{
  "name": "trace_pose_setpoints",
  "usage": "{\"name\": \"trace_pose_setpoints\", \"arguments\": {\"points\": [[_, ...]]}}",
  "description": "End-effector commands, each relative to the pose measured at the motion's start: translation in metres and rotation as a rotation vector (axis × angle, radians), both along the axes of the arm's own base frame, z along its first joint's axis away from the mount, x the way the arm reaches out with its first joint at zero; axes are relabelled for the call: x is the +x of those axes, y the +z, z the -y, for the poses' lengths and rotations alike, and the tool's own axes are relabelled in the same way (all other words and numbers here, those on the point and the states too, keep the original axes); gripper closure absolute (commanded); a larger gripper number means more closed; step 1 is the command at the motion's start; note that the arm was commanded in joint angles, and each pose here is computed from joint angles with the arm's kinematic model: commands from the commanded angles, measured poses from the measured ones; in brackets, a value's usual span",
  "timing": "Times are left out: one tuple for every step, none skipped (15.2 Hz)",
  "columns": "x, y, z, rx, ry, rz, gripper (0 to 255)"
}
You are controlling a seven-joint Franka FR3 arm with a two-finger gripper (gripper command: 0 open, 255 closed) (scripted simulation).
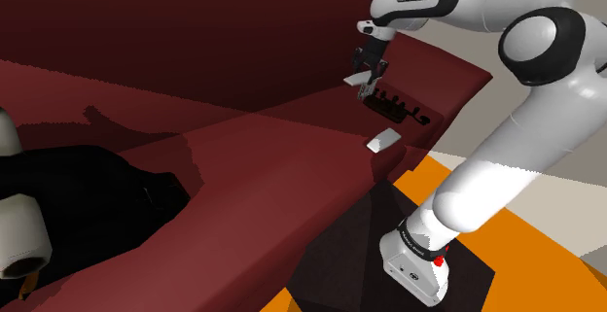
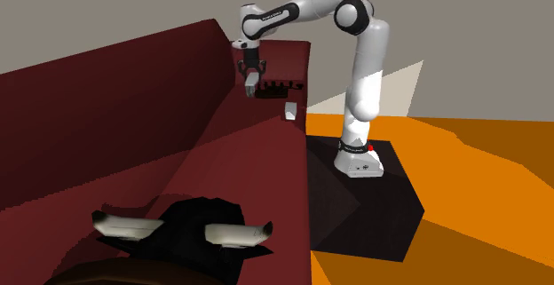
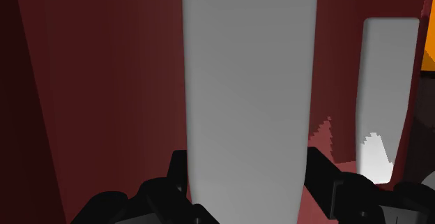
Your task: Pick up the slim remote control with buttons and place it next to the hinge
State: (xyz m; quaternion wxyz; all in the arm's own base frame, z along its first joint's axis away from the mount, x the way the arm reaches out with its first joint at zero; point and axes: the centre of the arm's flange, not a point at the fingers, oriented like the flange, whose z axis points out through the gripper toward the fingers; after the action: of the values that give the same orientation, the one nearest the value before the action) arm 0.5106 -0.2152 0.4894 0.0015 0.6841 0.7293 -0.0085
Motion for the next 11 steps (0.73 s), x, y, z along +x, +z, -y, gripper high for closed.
{"name": "trace_pose_setpoints", "arguments": {"points": [[0.005, 0.003, 0.027, -0.001, 0.002, 0.0, 255], [0.007, 0.003, 0.04, -0.001, 0.002, 0.0, 255], [0.009, 0.003, 0.053, -0.001, 0.002, 0.0, 255], [0.011, 0.003, 0.066, -0.001, 0.002, 0.0, 255], [0.013, 0.003, 0.079, -0.001, 0.002, 0.0, 255], [0.015, 0.003, 0.092, -0.001, 0.002, 0.0, 255], [0.017, 0.003, 0.105, -0.001, 0.002, 0.0, 255], [0.017, -0.002, 0.105, -0.001, 0.002, 0.0, 255], [0.017, -0.007, 0.105, -0.001, 0.002, 0.0, 255], [0.017, -0.013, 0.105, -0.001, 0.002, 0.0, 255], [0.017, -0.018, 0.105, -0.001, 0.002, 0.0, 255]]}}
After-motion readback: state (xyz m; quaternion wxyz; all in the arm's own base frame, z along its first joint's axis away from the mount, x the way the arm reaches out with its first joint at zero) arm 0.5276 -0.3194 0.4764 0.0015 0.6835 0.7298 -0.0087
